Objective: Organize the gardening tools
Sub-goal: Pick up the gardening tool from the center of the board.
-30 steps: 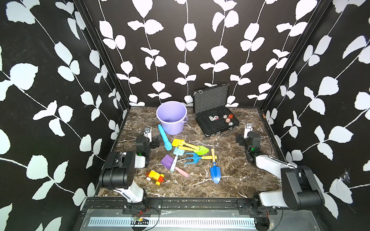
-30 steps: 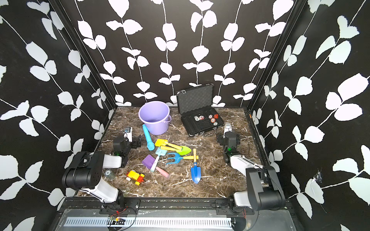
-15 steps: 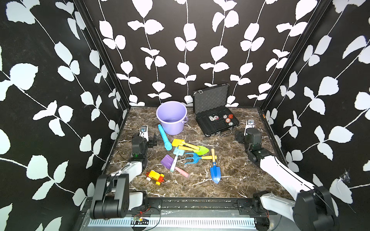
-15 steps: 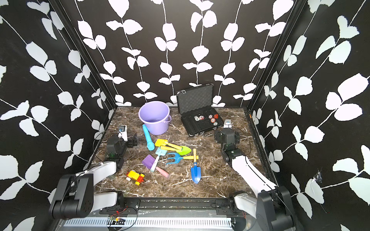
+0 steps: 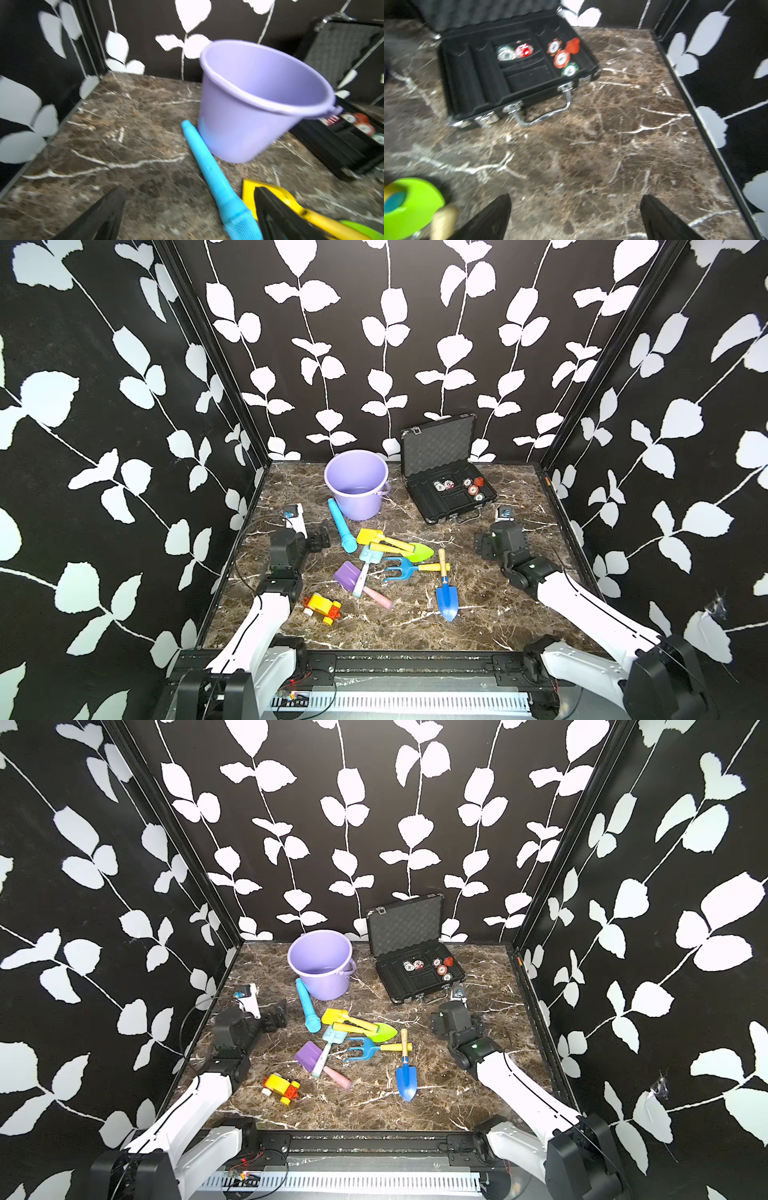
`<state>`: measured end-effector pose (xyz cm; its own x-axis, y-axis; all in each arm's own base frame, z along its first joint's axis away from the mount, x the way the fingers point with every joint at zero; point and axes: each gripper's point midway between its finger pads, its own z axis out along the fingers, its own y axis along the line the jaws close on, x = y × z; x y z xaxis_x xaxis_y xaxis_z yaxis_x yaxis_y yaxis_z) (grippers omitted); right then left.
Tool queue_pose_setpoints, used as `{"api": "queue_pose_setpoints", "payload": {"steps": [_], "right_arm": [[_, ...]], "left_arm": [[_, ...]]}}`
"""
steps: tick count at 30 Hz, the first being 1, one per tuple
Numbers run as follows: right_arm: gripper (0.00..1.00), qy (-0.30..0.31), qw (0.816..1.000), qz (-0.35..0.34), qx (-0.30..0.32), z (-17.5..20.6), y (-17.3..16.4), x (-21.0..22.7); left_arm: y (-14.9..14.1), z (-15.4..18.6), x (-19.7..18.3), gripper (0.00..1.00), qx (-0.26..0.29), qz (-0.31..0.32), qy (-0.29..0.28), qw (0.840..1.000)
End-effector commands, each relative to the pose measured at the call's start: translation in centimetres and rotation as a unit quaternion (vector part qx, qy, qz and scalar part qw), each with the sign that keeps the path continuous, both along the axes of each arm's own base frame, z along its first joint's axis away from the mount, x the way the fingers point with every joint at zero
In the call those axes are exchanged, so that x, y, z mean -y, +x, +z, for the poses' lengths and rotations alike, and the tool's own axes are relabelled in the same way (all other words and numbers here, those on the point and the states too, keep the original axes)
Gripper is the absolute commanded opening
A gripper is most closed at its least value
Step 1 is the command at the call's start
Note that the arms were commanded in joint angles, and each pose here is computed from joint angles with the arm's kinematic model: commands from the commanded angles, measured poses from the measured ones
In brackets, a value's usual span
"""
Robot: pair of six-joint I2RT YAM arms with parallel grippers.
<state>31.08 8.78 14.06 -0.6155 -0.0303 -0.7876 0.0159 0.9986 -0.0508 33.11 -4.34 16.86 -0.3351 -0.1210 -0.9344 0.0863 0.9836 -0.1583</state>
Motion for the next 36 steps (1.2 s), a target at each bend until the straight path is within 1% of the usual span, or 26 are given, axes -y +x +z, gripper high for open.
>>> {"api": "queue_pose_setpoints", "payload": {"steps": [1, 4, 8, 12, 15, 20, 22, 25, 31, 36], "right_arm": [[1.0, -0.005, 1.0, 0.014, -0.019, -0.5, -0.9, -1.9], [0.99, -0.023, 0.999, 0.043, -0.022, -0.5, -1.8, -4.4], [0.95, -0.043, 0.996, 0.07, -0.031, -0.9, -3.0, -7.3], [0.89, -0.035, 0.994, 0.09, -0.048, -1.9, -4.1, -9.9], [0.84, -0.029, 0.992, 0.103, -0.061, -2.9, -4.8, -11.7], [0.79, -0.018, 0.989, 0.115, -0.088, -4.7, -5.1, -13.9], [0.76, -0.013, 0.989, 0.112, -0.098, -5.6, -5.0, -14.4], [0.7, -0.009, 0.989, 0.1, -0.109, -6.7, -5.0, -14.5], [0.61, -0.006, 0.99, 0.078, -0.12, -8.2, -5.5, -13.6], [0.56, 0.019, 0.989, 0.077, -0.123, -9.5, -6.2, -13.5]], "left_arm": [[-1.2, -1.1, 1.9, 0.99, -0.013, -0.018, -0.037, 0.999], [-1.9, -0.6, 4.1, 0.99, -0.006, -0.05, -0.047, 0.998], [-2.9, 0.2, 6.1, 0.99, 0.005, -0.082, -0.058, 0.995], [-3.7, 0.1, 6.7, 0.99, 0.005, -0.096, -0.071, 0.993], [-4.2, 0.1, 6.6, 0.99, 0.014, -0.097, -0.081, 0.992], [-4.8, 0.1, 6.3, 0.99, 0.013, -0.096, -0.081, 0.992], [-5.0, 0.0, 6.4, 0.99, 0.007, -0.098, -0.08, 0.992], [-5.2, 0.1, 6.6, 0.99, 0.008, -0.105, -0.084, 0.991], [-5.6, 0.1, 6.8, 0.99, 0.01, -0.114, -0.093, 0.989], [-5.9, 0.0, 6.8, 0.99, 0.011, -0.115, -0.098, 0.988]]}}
